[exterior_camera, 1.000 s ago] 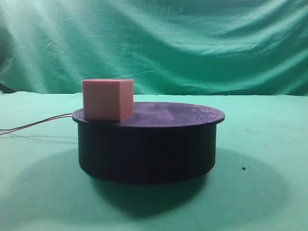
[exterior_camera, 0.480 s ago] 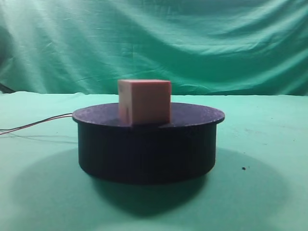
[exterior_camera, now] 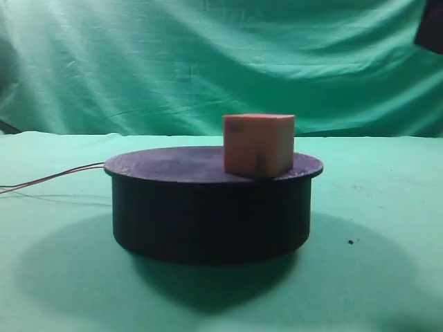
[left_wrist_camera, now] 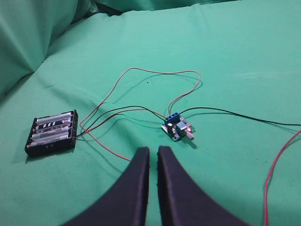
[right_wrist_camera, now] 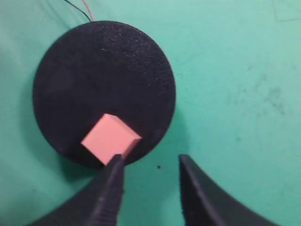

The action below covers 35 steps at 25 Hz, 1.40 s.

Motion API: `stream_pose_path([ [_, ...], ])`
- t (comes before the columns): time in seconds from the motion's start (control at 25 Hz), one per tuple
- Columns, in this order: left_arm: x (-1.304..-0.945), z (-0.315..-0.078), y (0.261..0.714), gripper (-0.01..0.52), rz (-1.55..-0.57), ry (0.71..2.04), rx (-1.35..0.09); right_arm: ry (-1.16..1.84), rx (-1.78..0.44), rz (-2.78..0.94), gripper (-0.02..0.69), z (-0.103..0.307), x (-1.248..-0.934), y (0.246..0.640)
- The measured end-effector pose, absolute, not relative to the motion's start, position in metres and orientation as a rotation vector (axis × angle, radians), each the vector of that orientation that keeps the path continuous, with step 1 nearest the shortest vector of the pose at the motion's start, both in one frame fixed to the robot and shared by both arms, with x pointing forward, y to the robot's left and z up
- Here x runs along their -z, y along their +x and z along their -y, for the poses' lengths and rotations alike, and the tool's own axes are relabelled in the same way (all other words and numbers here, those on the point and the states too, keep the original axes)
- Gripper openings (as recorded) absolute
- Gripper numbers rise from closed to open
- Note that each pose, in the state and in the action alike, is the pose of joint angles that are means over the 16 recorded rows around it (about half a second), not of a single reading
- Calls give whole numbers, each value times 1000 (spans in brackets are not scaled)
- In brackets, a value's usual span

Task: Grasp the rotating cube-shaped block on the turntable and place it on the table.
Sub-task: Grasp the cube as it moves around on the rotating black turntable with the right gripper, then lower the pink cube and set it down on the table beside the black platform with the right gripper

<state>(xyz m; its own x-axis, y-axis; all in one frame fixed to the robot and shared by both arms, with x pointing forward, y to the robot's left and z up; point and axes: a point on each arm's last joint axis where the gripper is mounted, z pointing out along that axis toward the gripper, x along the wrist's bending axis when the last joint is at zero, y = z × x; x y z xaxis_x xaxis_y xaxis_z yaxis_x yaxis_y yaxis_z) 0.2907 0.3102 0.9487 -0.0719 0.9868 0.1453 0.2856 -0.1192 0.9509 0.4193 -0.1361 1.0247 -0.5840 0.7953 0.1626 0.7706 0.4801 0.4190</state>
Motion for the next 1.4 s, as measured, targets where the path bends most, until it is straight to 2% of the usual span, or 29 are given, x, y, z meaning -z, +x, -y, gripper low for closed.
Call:
stream_pose_path([
  [0.2,-949,-310,291,0,-1423,1477,-1231,1416,-683,-2707,502,116,-1016,431],
  [0.28,-949,-310,291,0,-1423,1477,-1231,1415,-663,-2723,538,110,-1010,437],
  [0.36,-949,-310,291,0,-1423,1477,-1231,1405,-636,-2738,542,104,-1003,444],
  [0.44,-949,-310,291,0,-1423,1477,-1231,1387,-604,-2752,513,98,-996,451],
  [0.64,-949,-310,291,0,-1423,1477,-1231,1334,-548,-2768,390,86,-986,468],
  [0.76,-949,-310,291,0,-1423,1477,-1231,1326,-546,-2759,319,84,-989,477],
  [0.92,-949,-310,291,0,-1423,1477,-1231,1365,-552,-2717,259,91,-1002,485],
  [1.16,-949,-310,291,0,-1423,1477,-1231,1485,-514,-2633,242,120,-1008,482],
  [1.4,-949,-310,291,0,-1423,1477,-1231,1616,-427,-2570,245,150,-983,467],
])
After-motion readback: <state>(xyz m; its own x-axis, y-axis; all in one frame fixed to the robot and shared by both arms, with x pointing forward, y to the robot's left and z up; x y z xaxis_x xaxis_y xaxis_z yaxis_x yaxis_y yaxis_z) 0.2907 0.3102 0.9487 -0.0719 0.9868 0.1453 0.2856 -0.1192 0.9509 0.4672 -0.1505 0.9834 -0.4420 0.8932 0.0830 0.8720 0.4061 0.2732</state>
